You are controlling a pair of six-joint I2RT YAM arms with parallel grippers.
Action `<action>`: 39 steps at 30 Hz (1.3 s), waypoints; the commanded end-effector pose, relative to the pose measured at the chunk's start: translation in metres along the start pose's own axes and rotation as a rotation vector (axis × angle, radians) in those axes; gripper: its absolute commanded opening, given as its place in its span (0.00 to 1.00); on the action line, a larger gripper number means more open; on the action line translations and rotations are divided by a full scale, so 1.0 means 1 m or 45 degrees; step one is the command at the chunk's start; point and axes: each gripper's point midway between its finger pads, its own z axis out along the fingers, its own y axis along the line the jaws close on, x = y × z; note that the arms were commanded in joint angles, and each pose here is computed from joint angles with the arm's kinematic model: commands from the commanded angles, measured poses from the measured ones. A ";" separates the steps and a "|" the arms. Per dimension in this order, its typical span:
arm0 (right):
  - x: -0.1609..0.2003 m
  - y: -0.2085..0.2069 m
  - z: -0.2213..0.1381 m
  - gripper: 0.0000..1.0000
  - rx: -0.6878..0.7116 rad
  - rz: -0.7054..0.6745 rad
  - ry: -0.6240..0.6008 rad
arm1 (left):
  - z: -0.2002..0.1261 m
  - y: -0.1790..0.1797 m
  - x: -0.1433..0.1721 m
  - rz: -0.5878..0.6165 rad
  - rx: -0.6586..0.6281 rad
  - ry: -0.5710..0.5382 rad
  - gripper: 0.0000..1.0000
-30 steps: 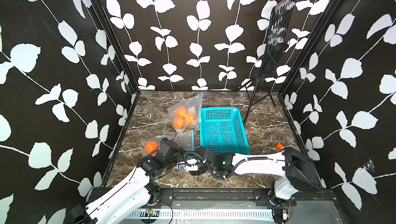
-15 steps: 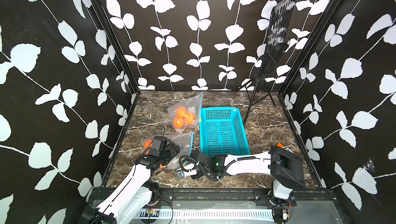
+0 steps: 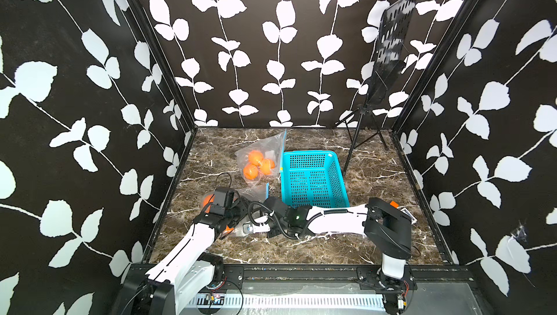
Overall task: Open the zip-top bag and take out the orange
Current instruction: Pick up the zipper food storage bag at the center of the board.
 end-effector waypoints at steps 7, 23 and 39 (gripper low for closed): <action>-0.013 -0.031 -0.013 0.00 -0.019 0.127 -0.151 | 0.003 0.040 -0.029 -0.243 -0.038 -0.042 0.69; -0.007 -0.061 -0.006 0.00 0.201 0.245 -0.144 | -0.087 -0.079 0.002 -0.478 0.672 0.267 0.92; -0.022 -0.084 -0.025 0.00 0.376 0.365 -0.280 | -0.066 -0.046 0.029 -0.683 0.654 0.333 0.96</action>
